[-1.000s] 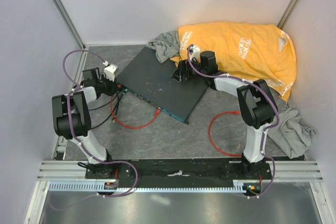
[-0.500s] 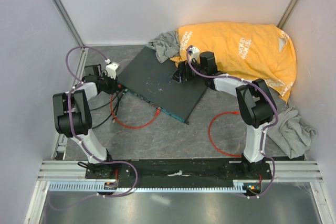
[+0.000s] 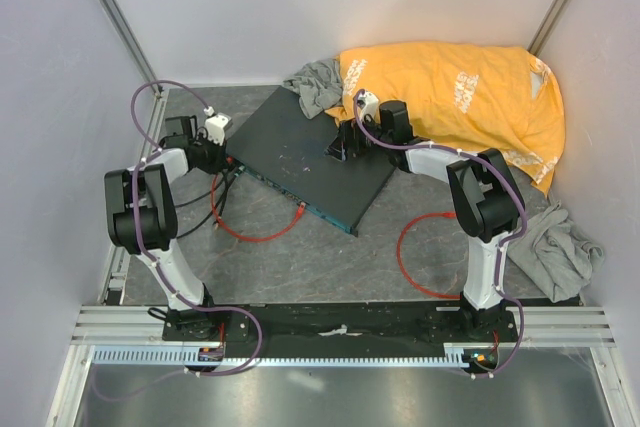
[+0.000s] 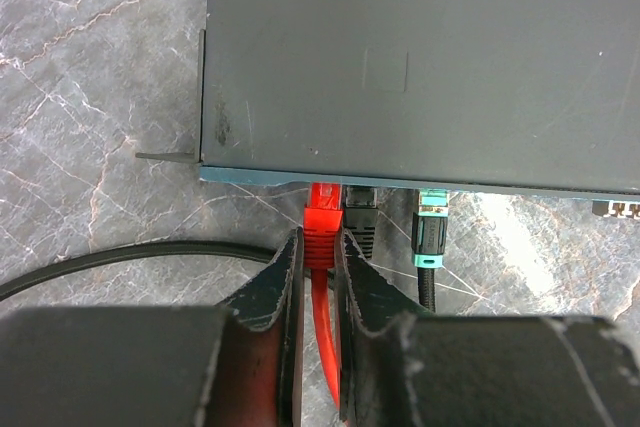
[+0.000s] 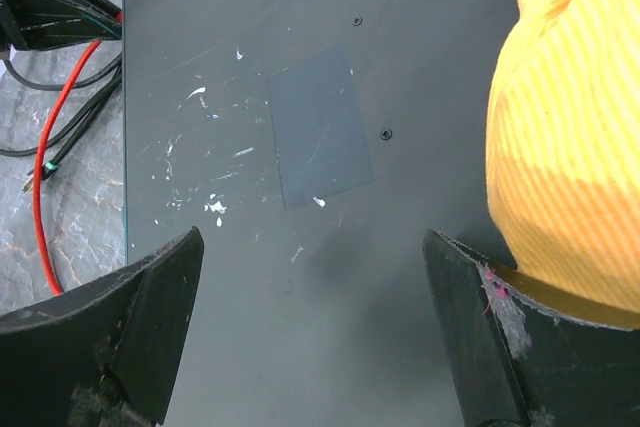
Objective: Insert the plug into the switch port
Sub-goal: Insert the connector into the switch port.
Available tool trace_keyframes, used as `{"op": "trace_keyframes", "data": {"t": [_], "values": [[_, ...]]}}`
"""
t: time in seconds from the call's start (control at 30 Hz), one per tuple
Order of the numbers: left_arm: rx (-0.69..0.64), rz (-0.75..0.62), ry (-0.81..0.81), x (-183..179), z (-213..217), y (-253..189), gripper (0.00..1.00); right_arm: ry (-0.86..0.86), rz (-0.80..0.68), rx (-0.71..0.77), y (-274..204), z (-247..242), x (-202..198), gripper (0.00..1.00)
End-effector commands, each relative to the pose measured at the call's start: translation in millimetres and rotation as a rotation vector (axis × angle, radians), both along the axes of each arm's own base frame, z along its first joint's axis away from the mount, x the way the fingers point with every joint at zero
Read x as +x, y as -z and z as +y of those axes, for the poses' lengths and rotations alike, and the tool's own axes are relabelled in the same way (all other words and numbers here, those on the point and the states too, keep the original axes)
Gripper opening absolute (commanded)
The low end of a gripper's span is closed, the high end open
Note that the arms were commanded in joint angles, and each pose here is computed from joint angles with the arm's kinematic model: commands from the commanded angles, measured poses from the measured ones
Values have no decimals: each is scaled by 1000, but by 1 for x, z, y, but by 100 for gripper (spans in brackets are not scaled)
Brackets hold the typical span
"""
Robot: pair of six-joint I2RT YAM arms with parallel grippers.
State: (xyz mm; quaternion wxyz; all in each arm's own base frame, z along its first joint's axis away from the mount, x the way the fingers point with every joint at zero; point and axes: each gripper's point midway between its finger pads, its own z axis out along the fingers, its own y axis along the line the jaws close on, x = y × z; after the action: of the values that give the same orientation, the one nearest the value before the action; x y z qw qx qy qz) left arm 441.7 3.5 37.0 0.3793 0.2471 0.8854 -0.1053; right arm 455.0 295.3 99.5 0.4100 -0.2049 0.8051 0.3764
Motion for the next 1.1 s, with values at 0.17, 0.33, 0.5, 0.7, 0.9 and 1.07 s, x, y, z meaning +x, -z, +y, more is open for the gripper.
{"op": "trace_keyframes", "data": {"t": [0.17, 0.33, 0.5, 0.7, 0.9, 1.07], "values": [[36, -220, 33, 51, -19, -53, 25, -20, -44, 2, -14, 3, 5, 98], [106, -178, -30, 32, -4, -41, 52, 12, -79, -12, -35, -4, 6, 98], [168, -163, -97, 3, 10, -44, 59, 63, -109, -24, -64, -13, 4, 98], [54, -243, -197, -28, 0, -105, 64, 206, -107, -69, -92, -43, -8, 98], [-162, -298, -232, -70, -29, -172, 69, 512, 94, -169, -81, -103, -32, 98], [-315, -469, -216, -124, -51, -228, 80, 740, 166, -296, -69, -167, -72, 98]]}}
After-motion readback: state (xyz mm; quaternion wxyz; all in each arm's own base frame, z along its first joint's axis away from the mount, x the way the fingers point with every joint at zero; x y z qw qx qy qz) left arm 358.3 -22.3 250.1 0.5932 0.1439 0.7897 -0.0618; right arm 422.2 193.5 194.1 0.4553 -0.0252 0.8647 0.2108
